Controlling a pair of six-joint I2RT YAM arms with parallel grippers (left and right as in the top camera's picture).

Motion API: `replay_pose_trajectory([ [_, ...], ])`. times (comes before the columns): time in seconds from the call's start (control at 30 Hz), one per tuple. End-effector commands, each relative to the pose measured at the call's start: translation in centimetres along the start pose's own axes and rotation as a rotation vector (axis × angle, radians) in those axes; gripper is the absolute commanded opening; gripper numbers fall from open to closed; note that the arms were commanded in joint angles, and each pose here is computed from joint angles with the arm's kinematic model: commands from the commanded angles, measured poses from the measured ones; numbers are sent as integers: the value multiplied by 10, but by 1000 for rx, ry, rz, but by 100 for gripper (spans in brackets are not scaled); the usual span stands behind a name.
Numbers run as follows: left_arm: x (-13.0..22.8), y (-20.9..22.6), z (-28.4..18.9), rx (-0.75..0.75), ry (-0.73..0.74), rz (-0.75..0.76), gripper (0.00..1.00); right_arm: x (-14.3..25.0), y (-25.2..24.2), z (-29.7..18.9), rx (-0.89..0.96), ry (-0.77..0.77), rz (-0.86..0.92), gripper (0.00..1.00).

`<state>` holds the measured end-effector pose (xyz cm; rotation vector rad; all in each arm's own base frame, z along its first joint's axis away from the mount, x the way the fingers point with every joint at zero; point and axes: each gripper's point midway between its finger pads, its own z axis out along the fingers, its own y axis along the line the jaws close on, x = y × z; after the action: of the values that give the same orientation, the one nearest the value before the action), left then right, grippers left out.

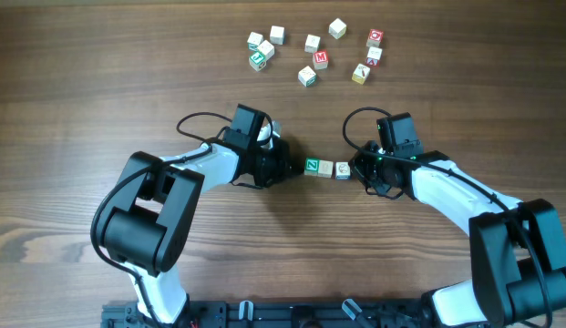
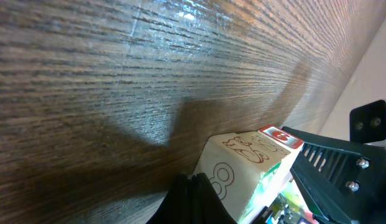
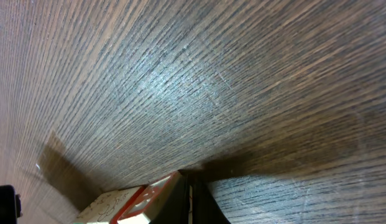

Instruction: Form a horizontal line

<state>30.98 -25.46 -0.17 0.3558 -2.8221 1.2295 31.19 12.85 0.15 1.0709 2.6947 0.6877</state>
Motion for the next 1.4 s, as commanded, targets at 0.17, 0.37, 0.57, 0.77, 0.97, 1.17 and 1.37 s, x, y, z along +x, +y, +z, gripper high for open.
replay_pose_trajectory([
  [0.17,1,11,5,-27,2,6,4,5,-2,1,-3,21,36,4],
  [0.37,1,11,5,-27,2,6,4,5,-2,1,0,23,90,4],
  [0.57,1,11,5,-27,2,6,4,6,-1,1,-3,29,115,5],
  [0.77,1,11,5,-27,2,6,4,6,-1,1,-3,30,146,5],
  [0.97,1,11,5,-27,2,6,4,7,-1,1,-4,32,168,5],
  [1.17,1,11,5,-27,2,6,4,8,0,1,-8,40,194,4],
  [1.37,1,11,5,-27,2,6,4,8,0,1,-8,42,220,4],
])
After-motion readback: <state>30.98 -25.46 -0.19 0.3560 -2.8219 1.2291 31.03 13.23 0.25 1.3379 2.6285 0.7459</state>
